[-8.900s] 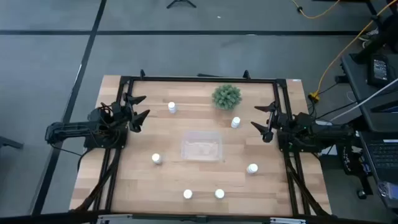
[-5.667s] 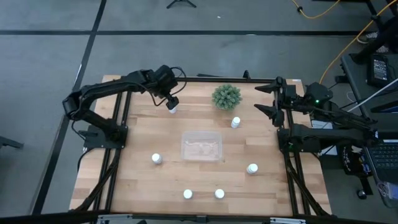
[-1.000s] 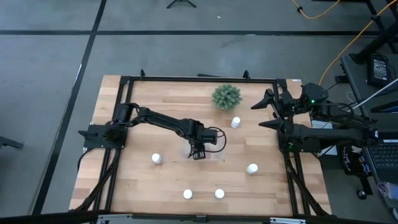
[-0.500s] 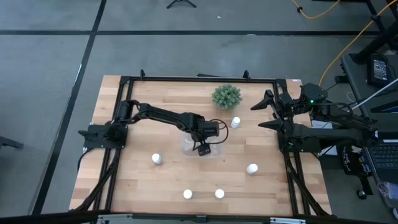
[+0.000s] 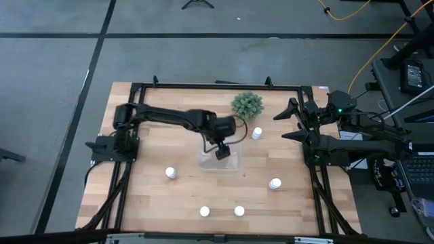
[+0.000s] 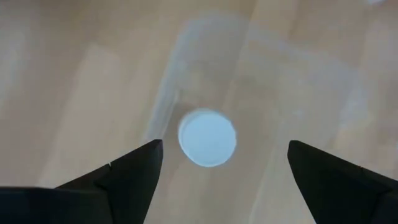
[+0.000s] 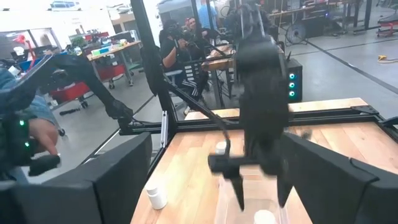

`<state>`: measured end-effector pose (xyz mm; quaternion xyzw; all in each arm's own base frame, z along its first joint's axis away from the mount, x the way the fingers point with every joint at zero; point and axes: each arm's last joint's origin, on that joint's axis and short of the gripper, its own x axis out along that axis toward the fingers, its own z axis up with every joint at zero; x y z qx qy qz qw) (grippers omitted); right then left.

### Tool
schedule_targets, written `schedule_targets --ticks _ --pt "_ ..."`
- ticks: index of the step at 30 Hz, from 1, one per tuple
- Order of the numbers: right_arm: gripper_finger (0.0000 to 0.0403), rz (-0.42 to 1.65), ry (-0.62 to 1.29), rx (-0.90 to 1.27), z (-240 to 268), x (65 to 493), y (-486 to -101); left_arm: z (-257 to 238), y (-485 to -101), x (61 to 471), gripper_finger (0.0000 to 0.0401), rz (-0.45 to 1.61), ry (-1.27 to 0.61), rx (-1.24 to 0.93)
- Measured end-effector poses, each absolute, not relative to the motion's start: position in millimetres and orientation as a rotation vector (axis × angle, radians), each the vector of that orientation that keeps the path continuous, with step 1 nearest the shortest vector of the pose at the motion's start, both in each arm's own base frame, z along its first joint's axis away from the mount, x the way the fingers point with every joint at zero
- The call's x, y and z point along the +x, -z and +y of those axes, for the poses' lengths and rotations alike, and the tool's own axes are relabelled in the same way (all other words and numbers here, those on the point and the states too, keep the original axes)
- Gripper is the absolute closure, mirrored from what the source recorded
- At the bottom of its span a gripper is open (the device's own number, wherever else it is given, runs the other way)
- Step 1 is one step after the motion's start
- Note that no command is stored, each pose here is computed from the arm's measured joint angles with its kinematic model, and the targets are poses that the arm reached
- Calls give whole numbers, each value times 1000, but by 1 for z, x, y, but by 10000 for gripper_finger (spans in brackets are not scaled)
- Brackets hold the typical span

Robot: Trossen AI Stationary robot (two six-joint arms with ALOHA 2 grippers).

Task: Pick and place pill bottles into a basket
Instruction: Put the white pill bottle into the transparent bin

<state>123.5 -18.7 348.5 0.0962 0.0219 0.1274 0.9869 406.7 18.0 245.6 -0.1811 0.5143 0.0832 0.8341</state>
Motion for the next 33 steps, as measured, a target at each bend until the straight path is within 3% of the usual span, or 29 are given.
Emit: schedule_targets --ticks 4,10,18,25,33 --pt "49 29 -254 226 -19 124 -350 27 -290 389 63 956 -172 -356" --pt "49 -150 -195 163 -21 125 -367 35 -358 360 63 655 -233 -244" --pt "49 -285 26 48 -29 132 -377 38 -423 323 63 331 -238 -100" --pt "49 -40 240 9 -41 152 -351 41 -443 302 63 253 -318 -64" --pt "49 34 276 19 -44 160 -344 52 -451 270 63 367 -677 176"
